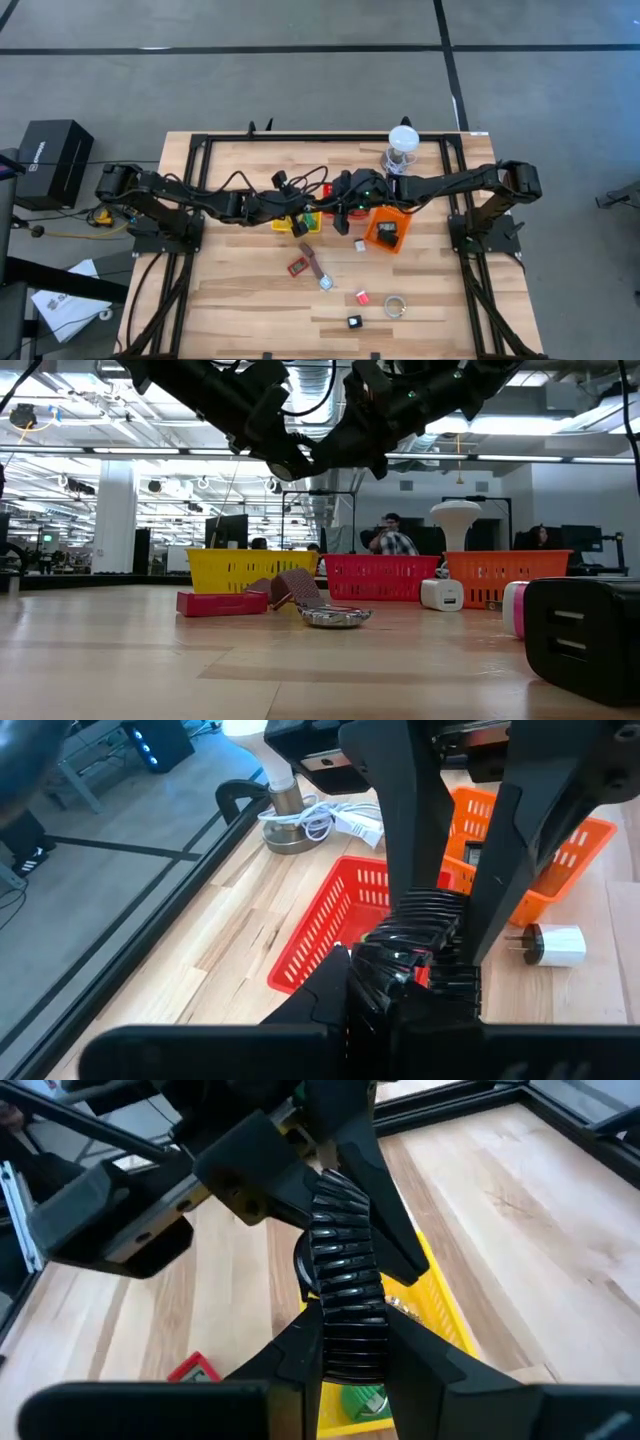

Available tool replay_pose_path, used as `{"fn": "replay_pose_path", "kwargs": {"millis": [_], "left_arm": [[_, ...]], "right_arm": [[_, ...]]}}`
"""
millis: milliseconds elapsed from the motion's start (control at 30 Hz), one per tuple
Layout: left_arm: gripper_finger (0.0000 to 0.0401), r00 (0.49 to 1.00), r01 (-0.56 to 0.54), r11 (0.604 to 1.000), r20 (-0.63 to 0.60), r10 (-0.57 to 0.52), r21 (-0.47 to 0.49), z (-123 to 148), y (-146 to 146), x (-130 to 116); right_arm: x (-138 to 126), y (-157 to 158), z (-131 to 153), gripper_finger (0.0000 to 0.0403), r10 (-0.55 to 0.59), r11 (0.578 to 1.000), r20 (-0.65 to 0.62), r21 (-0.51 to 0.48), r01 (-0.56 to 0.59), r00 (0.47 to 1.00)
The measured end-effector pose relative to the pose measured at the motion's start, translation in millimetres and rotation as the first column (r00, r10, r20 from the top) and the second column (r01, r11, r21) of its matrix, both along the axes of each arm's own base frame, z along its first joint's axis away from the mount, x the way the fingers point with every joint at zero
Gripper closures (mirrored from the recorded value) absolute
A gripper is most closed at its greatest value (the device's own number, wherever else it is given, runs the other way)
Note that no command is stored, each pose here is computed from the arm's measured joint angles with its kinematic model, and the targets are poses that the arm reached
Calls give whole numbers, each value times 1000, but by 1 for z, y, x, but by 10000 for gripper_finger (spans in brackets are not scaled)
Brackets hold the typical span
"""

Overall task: Pick & Place Office items
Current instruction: Put the black watch into the yellow bin

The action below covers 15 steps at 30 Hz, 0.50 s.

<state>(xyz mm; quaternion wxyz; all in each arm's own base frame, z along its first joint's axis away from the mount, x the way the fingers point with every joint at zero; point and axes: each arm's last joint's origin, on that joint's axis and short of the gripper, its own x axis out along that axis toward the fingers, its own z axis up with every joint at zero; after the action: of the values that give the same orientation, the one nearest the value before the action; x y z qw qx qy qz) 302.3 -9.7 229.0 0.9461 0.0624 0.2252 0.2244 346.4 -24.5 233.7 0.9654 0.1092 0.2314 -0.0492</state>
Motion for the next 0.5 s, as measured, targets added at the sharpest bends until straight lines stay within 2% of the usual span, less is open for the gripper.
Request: {"fn": "replay_pose_path", "kwargs": {"millis": [133, 233, 367, 500], "left_arm": [[398, 1000, 0, 1000, 1, 0, 0, 0, 0, 0], [396, 1000, -2, 1000, 2, 2, -3, 0, 0, 0], [396, 1000, -2, 1000, 2, 2, -3, 0, 0, 0], [399, 1000, -1, 1000, 3, 1, -3, 0, 0, 0]], "right_arm": [[0, 0, 0, 325, 16, 999, -1, -33, -16, 1000], [0, -1, 0, 314, -13, 998, -4, -58, 13, 1000], [0, -3, 0, 277, -83, 992, -7, -94, 82, 996], [-1, -3, -1, 231, -91, 991, -12, -98, 89, 996]]}}
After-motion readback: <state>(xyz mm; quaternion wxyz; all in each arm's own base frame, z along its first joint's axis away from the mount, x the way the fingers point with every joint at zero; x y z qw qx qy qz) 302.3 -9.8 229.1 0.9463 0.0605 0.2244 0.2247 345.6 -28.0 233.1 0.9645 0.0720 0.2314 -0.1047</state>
